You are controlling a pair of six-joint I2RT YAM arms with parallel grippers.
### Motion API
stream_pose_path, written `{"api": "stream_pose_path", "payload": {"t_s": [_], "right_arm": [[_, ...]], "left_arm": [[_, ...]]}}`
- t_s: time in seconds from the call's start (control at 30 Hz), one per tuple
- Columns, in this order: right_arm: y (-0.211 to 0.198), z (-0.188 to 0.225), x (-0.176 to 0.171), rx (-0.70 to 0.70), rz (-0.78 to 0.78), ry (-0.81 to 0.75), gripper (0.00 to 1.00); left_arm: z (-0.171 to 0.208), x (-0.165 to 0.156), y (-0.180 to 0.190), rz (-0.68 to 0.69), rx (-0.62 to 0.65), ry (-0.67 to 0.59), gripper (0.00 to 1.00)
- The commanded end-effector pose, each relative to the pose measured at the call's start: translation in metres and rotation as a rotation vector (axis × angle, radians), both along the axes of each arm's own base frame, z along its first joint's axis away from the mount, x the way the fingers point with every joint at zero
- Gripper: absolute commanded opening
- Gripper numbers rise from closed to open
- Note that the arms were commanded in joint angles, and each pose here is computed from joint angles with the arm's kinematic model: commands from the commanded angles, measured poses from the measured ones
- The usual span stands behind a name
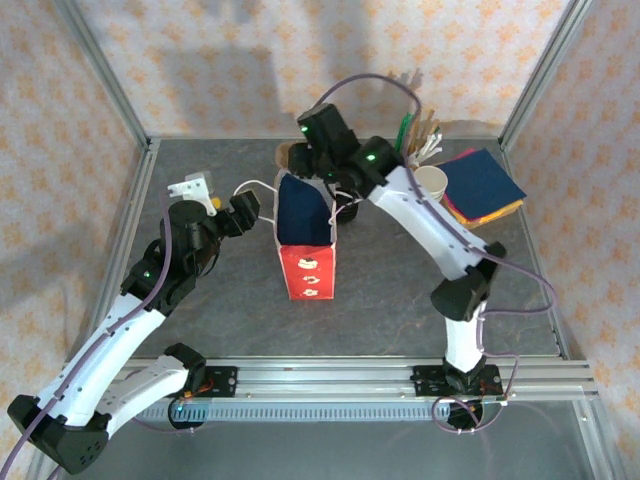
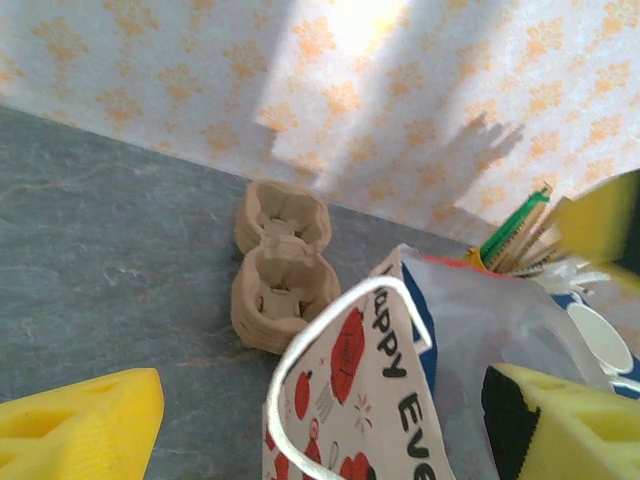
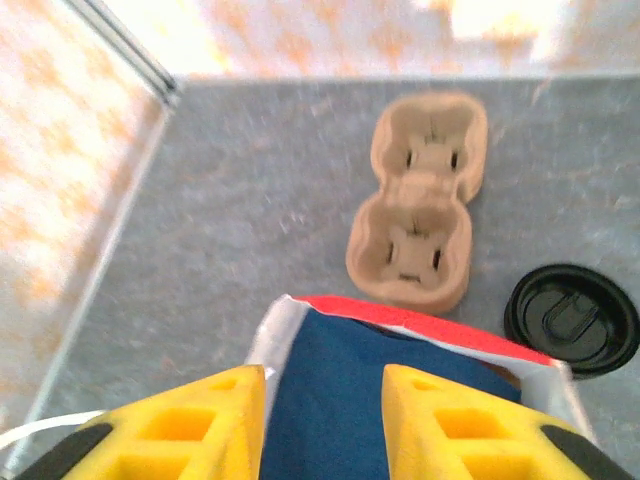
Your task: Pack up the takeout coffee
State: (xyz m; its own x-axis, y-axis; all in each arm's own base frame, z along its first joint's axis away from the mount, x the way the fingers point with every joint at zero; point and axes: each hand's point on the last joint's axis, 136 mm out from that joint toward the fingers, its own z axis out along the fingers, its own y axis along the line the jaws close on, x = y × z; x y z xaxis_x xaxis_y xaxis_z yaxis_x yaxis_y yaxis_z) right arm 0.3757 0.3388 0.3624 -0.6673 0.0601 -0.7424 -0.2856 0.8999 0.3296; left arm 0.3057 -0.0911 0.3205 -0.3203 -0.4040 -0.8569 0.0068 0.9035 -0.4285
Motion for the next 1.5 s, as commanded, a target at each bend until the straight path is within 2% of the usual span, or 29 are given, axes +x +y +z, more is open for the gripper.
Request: {"api": "stream_pose_path", "payload": {"t_s": [0.0, 0.17, 0.3, 0.43, 0.53, 0.67, 0.77, 0.87, 1.0, 1.2, 1.33, 1.47], "right_arm": [[-0.05, 0.064, -0.003, 0.026, -0.101, -0.193, 0.41], [-0.127, 0.074, -0.002, -0.034, -0.28, -0.305, 0.57], [-0.206, 0.057, -0.002, -0.017, -0.451, -0.333, 0.69], [-0.265, 0.029, -0.017, -0.009, -0.568, -0.385, 0.84], [-0.299, -0.007, -0.023, 0.002, -0.654, -0.398, 0.98], [-0.35, -0.062, -0.031, -0.009, -0.846, -0.409, 1.0], [-0.368, -0.089, -0.041, -0.024, -0.889, -0.467, 1.0], [-0.381, -0.116, -0.049, -0.06, -0.925, -0.532, 1.0], [-0.386, -0.159, -0.046, -0.107, -0.9, -0.518, 1.0], [-0.386, -0.196, -0.042, -0.122, -0.843, -0.557, 1.0], [-0.384, -0.213, -0.037, -0.179, -0.807, -0.561, 1.0], [-0.372, -0.208, -0.028, -0.152, -0.74, -0.617, 1.0]], "left_arm": [[0.036, 0.004, 0.021, 0.103, 0.029, -0.102, 0.86], [0.047, 0.009, 0.054, 0.276, 0.115, -0.134, 0.95], [0.034, 0.013, 0.108, 0.476, 0.17, -0.089, 0.99], [0.013, 0.018, 0.14, 0.537, 0.158, -0.089, 0.99], [-0.001, 0.02, 0.155, 0.57, 0.195, -0.133, 0.99], [-0.023, 0.015, 0.174, 0.693, 0.237, -0.182, 0.99], [-0.051, 0.019, 0.181, 0.737, 0.261, -0.153, 0.99], [-0.077, 0.013, 0.187, 0.78, 0.279, -0.175, 0.99], [-0.106, -0.004, 0.195, 0.832, 0.32, -0.227, 0.99], [-0.15, 0.006, 0.188, 0.764, 0.407, -0.174, 0.99], [-0.163, 0.021, 0.177, 0.669, 0.371, -0.173, 0.99], [-0.164, 0.027, 0.174, 0.612, 0.332, -0.253, 0.99]]}}
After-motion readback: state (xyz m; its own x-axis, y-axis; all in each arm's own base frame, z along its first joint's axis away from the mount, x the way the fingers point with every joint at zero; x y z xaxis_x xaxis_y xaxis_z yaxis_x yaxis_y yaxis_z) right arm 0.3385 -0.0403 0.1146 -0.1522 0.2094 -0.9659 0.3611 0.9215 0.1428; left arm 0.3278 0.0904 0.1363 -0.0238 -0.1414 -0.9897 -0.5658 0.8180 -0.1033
